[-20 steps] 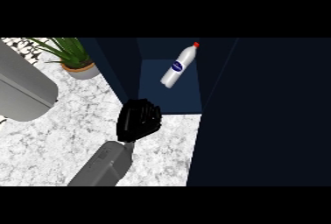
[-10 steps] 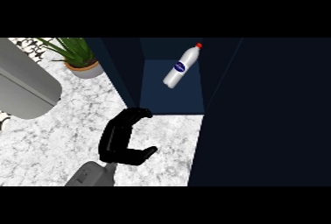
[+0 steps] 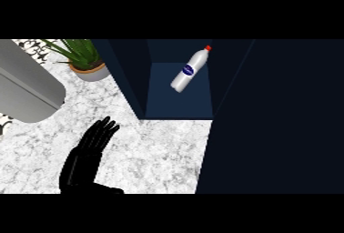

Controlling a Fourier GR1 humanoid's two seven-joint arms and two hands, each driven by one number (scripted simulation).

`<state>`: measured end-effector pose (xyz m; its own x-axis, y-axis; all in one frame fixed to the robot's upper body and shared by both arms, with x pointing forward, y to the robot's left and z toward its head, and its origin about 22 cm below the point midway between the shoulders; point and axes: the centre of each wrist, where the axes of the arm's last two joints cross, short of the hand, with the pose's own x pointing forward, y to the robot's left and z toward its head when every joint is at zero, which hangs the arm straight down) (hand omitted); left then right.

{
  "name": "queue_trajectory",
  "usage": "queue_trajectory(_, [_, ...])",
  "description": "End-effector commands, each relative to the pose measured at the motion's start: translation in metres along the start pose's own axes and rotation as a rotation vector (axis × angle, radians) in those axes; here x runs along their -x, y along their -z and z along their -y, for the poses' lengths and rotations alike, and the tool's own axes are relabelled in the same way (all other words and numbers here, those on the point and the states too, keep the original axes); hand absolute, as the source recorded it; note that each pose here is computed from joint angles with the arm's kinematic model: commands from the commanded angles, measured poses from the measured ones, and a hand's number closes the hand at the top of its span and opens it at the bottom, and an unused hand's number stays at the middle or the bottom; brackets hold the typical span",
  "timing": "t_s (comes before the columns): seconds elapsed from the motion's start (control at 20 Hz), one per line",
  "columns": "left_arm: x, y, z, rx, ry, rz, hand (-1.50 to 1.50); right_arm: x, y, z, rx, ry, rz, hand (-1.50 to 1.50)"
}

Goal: Pick up the bottled water, place it into the cabinet and close the cabinet

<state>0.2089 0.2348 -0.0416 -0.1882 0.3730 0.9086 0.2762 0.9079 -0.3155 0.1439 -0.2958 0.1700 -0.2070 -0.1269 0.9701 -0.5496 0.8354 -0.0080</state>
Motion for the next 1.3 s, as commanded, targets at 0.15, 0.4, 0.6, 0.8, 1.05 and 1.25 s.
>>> queue_trajectory(0.15, [-0.032, -0.053, -0.042, -0.054, 0.127, -0.004, -1.5, -0.032, 0.003, -0.065, -0.11, -0.034, 0.05, 1.5])
queue_trajectory(0.4, [-0.075, -0.048, -0.063, -0.007, 0.202, 0.037, -1.5, -0.024, 0.025, -0.074, -0.198, -0.031, 0.056, 1.5])
queue_trajectory(0.6, [-0.072, -0.06, -0.055, -0.012, 0.171, 0.031, -1.5, -0.022, 0.045, -0.089, -0.237, 0.014, 0.08, 1.5])
queue_trajectory(0.8, [-0.096, -0.051, -0.065, -0.002, 0.197, 0.047, -1.5, -0.023, 0.07, -0.102, -0.323, 0.019, 0.065, 1.5])
queue_trajectory(1.05, [-0.111, -0.05, -0.065, 0.013, 0.193, 0.033, -1.5, -0.013, 0.107, -0.134, -0.341, 0.066, 0.069, 1.5])
queue_trajectory(1.25, [-0.116, -0.053, -0.059, 0.011, 0.184, 0.036, -1.5, 0.0, 0.141, -0.187, -0.343, 0.049, 0.047, 1.5])
